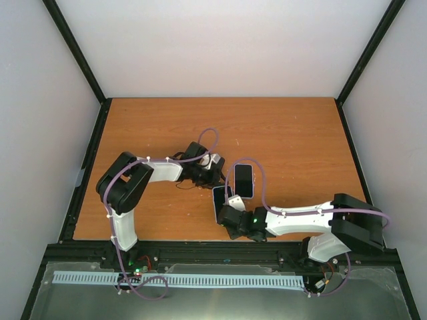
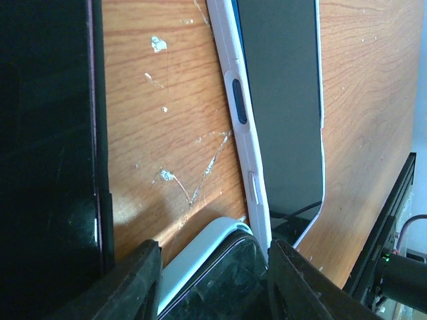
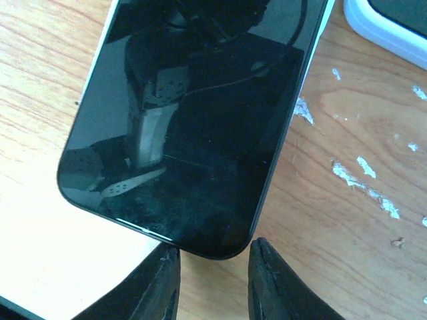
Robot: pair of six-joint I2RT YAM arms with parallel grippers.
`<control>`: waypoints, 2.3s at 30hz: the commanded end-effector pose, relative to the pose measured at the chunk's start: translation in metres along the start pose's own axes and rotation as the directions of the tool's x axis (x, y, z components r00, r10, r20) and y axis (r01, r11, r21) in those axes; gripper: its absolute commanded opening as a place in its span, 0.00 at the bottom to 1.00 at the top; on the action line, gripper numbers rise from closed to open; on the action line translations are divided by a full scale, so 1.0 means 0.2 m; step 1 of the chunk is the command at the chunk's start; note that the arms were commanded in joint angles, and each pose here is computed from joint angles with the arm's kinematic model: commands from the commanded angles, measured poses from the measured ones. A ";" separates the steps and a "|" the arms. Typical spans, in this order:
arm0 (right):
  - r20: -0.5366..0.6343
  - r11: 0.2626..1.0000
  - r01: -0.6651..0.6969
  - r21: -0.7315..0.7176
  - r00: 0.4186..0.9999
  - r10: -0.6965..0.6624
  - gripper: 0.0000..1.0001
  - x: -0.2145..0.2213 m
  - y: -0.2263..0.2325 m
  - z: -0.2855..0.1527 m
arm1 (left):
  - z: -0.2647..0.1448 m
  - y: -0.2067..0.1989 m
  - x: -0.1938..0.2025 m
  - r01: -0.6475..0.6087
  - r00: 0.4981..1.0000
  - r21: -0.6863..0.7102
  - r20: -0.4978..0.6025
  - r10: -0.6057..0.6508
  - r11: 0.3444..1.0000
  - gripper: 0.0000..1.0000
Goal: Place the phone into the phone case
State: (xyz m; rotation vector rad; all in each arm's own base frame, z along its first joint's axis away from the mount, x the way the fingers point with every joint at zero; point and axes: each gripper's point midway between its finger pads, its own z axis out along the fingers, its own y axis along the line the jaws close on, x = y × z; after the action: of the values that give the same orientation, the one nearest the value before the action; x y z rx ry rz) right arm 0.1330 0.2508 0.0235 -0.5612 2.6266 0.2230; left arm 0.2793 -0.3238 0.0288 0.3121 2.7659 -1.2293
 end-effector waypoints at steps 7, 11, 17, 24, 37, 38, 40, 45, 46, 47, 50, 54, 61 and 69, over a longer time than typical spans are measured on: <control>0.113 0.998 -0.065 0.014 0.992 0.063 0.28 -0.16 -0.02 -0.01 | -0.07 -0.19 0.18 0.068 0.993 0.034 -0.098 -0.065 0.997 0.46; 0.102 0.996 -0.077 -0.045 0.992 0.081 0.40 -0.14 -0.02 -0.09 | -0.20 -0.25 0.04 0.059 0.998 0.029 0.006 -0.059 0.998 0.48; 0.125 0.974 -0.149 -0.172 0.977 0.171 0.50 -0.16 -0.04 -0.19 | -0.33 -0.20 -0.05 0.067 0.992 -0.041 0.109 -0.062 0.997 0.55; 0.088 0.923 -0.248 -0.294 0.955 0.285 0.35 -0.20 -0.06 -0.12 | -0.35 -0.04 0.07 0.124 0.986 -0.103 0.128 -0.111 0.987 0.54; 0.010 0.895 -0.318 -0.314 0.941 0.338 0.10 -0.19 -0.08 0.04 | -0.27 0.01 0.30 0.185 0.982 0.026 0.041 -0.186 0.982 0.50; 0.008 0.894 -0.318 -0.317 0.941 0.338 0.09 -0.19 -0.07 0.04 | -0.26 0.01 0.30 0.188 0.981 0.029 0.034 -0.189 0.982 0.50; -0.001 0.893 -0.315 -0.321 0.943 0.332 0.07 -0.20 -0.05 0.06 | -0.24 0.01 0.32 0.191 0.981 0.042 0.020 -0.192 0.981 0.48; -0.024 0.890 -0.313 -0.330 0.946 0.324 0.05 -0.19 -0.03 0.09 | -0.20 0.00 0.33 0.189 0.982 0.056 -0.005 -0.189 0.980 0.47; -0.030 0.888 -0.312 -0.337 0.946 0.322 0.05 -0.18 -0.02 0.09 | -0.19 -0.01 0.34 0.188 0.982 0.056 -0.010 -0.188 0.980 0.47; -0.037 0.886 -0.309 -0.346 0.948 0.316 0.04 -0.18 -0.01 0.09 | -0.18 -0.01 0.33 0.188 0.982 0.055 -0.012 -0.187 0.981 0.46; -0.039 0.880 -0.294 -0.373 0.953 0.301 0.03 -0.20 0.03 0.08 | -0.16 -0.02 0.33 0.185 0.983 0.050 -0.018 -0.184 0.981 0.43; -0.006 0.886 -0.285 -0.366 0.953 0.304 0.15 -0.25 0.00 0.03 | -0.15 0.01 0.33 0.195 0.981 0.023 -0.007 -0.195 0.980 0.39; 0.026 0.854 -0.338 -0.395 0.925 0.379 0.53 -0.26 -0.12 -0.01 | -0.13 0.01 0.34 0.209 0.978 0.044 -0.021 -0.208 0.977 0.37; -0.063 0.785 -0.368 -0.498 0.918 0.391 0.60 -0.22 -0.02 0.08 | -0.12 0.02 0.35 0.229 0.973 0.039 -0.024 -0.228 0.973 0.34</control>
State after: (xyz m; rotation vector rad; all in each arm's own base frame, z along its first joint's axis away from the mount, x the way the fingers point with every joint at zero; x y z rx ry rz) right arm 0.1800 0.2520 0.0300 -0.1552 2.6104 0.9334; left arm 0.2085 -0.2864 0.0269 0.0136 2.8763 -1.3150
